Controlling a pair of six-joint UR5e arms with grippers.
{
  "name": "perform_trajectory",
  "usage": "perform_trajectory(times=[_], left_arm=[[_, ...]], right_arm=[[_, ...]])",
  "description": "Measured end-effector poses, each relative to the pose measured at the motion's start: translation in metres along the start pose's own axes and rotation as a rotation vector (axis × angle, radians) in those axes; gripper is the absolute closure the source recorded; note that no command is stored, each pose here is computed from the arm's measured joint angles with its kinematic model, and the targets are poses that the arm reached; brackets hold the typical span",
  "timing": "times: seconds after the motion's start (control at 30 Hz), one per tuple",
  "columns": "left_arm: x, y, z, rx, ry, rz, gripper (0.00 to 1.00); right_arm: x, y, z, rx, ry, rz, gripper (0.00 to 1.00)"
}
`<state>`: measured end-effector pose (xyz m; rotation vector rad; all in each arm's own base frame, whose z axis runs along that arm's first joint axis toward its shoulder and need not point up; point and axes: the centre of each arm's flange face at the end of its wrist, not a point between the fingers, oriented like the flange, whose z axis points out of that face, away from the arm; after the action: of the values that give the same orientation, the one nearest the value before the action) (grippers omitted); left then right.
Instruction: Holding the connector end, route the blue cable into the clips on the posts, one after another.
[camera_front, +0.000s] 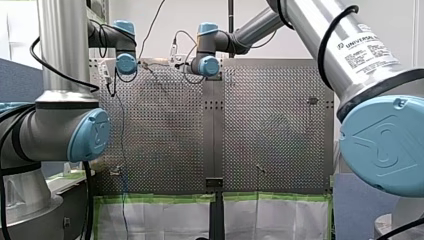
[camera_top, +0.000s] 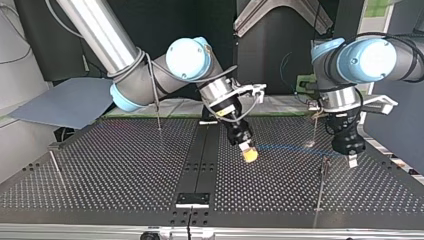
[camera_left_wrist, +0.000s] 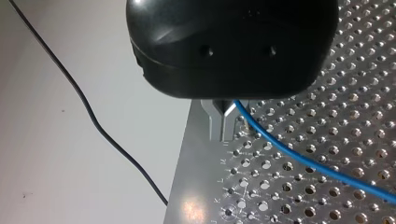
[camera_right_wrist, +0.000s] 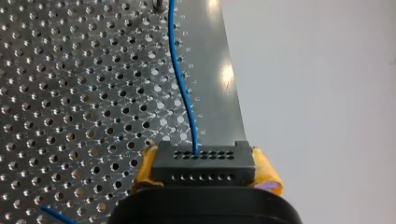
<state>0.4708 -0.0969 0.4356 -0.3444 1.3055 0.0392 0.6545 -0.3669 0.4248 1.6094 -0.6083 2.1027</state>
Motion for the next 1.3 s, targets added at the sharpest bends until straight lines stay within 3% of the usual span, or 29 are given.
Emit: perform_trajectory(times=[0.2, 0.47, 0.67, 0.83, 1.07, 1.3], left_arm=[[-0.001, 0.006, 0.006, 0.002, -0.004, -0.01, 1.0], [0.007, 0.008, 0.026, 0.045, 0.016, -0.013, 1.0], [0.003, 0.005, 0.039, 0.067, 0.005, -0.031, 1.0], [0.007, 0.006, 0.049, 0.069, 0.009, -0.048, 1.0], [0.02, 0.014, 0.06, 0.074, 0.02, -0.08, 1.0], [0.017, 0.021, 0.069, 0.103, -0.01, -0.131, 1.0]], right_arm=[[0.0, 0.006, 0.002, -0.005, 0.001, -0.001, 1.0], [0.004, 0.009, 0.008, 0.002, 0.014, -0.003, 1.0], [0.007, 0.008, 0.01, 0.013, 0.022, -0.004, 1.0], [0.0, 0.01, 0.013, 0.012, 0.016, -0.005, 1.0], [-0.018, 0.02, 0.02, 0.003, 0.001, -0.007, 1.0], [-0.017, 0.035, 0.025, -0.015, 0.009, -0.011, 1.0]])
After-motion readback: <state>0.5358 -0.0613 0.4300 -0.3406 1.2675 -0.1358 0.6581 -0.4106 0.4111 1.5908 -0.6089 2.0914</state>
